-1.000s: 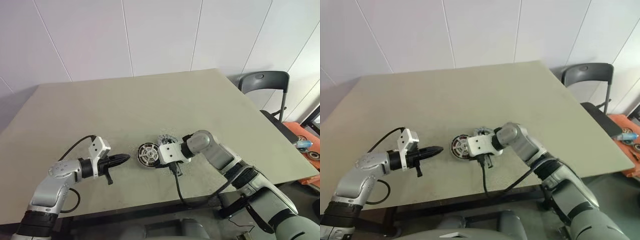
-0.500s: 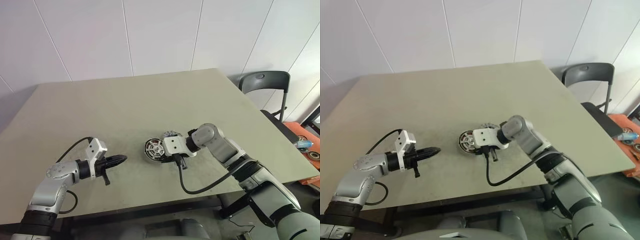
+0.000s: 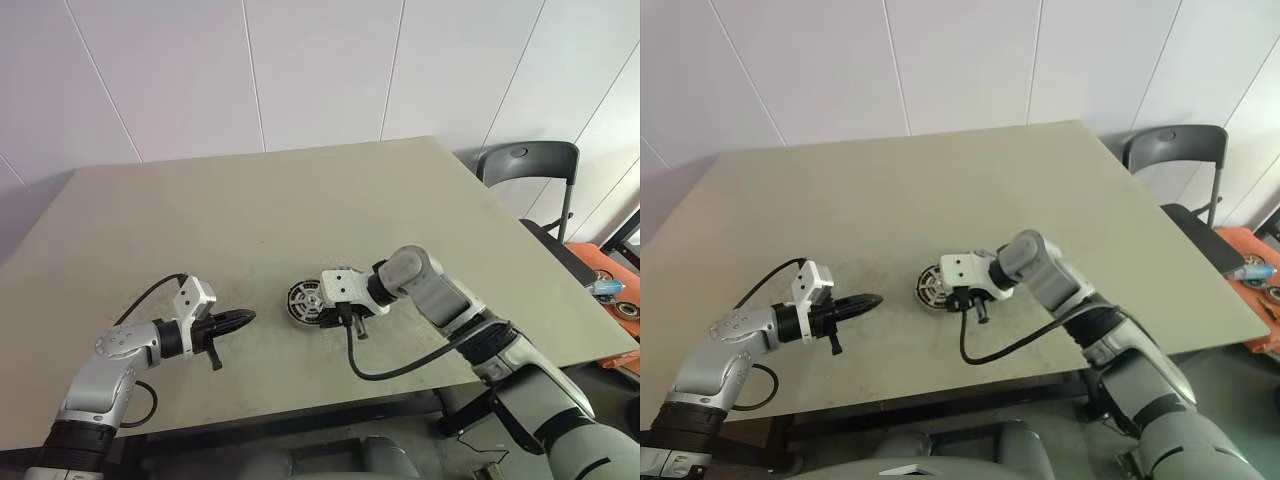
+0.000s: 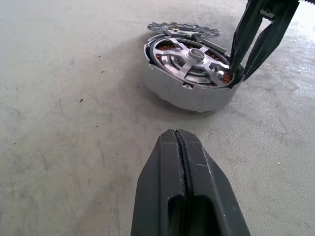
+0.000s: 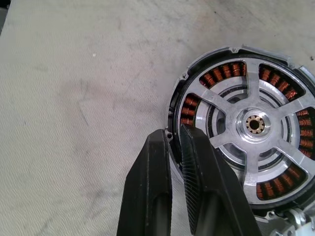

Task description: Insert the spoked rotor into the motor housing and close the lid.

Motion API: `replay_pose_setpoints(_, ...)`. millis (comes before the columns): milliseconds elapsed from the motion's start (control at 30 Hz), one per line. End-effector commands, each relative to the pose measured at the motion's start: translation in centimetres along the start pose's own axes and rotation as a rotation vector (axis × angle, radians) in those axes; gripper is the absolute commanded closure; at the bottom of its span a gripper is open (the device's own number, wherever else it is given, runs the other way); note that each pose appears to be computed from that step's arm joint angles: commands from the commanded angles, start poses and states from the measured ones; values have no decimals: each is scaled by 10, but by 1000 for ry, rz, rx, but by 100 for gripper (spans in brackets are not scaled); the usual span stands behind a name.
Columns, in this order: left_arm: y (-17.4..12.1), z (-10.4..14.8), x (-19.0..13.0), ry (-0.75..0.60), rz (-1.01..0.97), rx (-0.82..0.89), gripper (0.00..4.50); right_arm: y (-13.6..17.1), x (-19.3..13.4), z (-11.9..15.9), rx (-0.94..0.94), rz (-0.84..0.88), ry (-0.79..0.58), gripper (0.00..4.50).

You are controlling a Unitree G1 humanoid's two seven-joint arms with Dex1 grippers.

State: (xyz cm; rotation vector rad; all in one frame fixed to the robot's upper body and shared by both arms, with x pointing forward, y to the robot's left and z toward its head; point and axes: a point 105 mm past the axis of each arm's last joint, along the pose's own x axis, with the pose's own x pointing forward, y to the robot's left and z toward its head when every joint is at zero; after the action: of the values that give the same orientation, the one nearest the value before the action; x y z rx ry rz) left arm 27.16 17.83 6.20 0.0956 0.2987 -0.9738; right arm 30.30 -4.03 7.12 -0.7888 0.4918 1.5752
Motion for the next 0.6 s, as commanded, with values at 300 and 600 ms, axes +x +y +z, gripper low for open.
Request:
replay_pose_setpoints(300,-1,8,1,-20,13,40,450,-13,16,14,166,-59,-72,446)
replay_pose_setpoints(600,-1,10,1,-27,21,38,450,-18,9,7,210,-83,-91,215)
